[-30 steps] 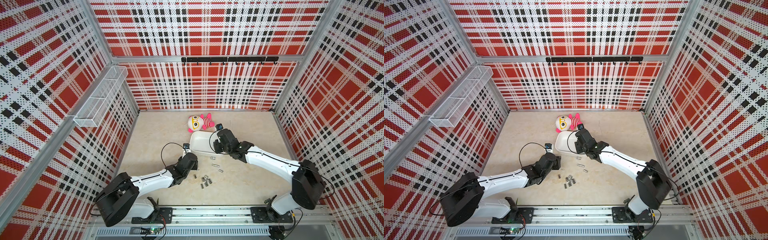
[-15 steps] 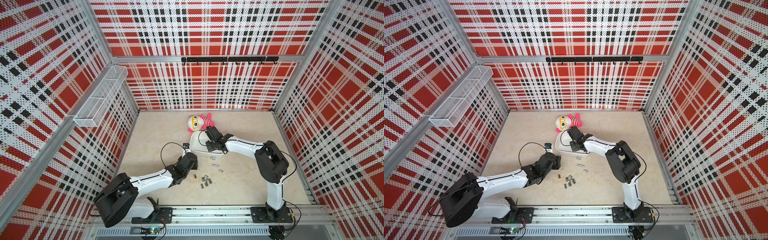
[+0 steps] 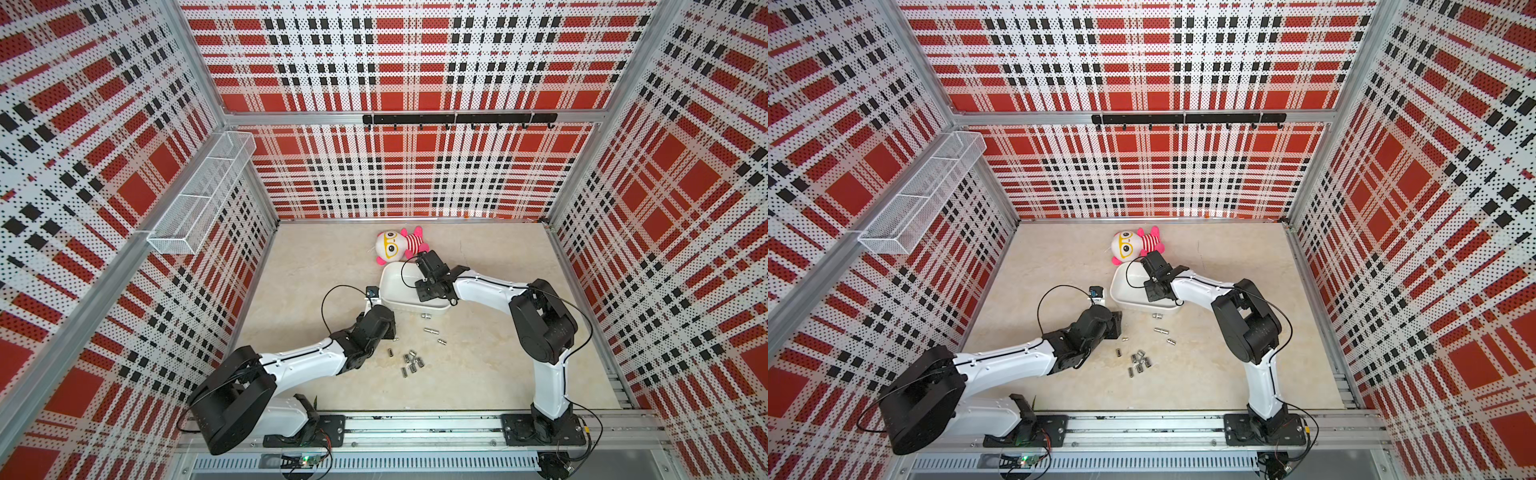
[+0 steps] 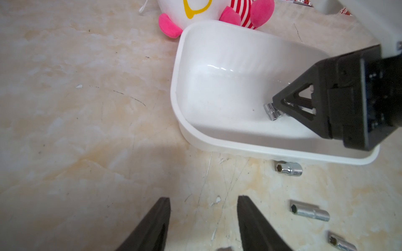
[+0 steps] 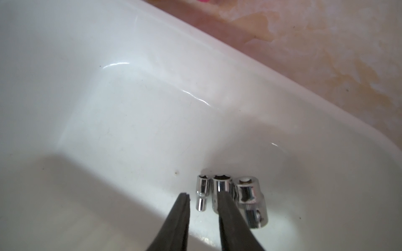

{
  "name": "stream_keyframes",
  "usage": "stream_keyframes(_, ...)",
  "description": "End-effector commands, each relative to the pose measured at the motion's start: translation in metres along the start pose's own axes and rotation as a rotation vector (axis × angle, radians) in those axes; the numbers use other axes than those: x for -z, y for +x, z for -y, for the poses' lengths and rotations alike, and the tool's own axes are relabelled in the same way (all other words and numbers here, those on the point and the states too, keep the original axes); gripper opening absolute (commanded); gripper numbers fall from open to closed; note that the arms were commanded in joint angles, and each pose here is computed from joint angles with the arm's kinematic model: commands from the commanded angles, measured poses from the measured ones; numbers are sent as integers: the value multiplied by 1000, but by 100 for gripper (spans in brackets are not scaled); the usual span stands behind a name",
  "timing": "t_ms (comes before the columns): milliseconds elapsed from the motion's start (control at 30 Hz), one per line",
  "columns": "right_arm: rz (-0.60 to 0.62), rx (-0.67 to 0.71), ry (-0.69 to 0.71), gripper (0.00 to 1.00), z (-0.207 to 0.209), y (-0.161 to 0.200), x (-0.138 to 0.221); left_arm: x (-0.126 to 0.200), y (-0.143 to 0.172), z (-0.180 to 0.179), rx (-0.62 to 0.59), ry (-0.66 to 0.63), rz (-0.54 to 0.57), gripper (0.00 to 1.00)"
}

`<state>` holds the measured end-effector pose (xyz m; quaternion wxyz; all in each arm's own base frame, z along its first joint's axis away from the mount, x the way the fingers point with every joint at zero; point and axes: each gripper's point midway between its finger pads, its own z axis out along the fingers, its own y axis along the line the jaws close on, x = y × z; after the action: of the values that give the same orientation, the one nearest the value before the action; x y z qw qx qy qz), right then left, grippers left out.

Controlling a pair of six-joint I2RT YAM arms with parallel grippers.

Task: Put the socket on the desktop into the storage box
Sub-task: Place the socket head in the storage box.

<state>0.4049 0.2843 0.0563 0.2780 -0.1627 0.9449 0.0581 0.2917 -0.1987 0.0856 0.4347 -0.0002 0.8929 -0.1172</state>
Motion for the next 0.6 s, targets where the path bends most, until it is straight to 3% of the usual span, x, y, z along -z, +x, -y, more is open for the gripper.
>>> stream_keyframes(0,33,-16,-17,29,-2,-15,14,2,-5,2,7,11,14,55)
stream_keyframes(567,168,-13,-61,28,3,-40,94,1,-5,2,5,9,13,55)
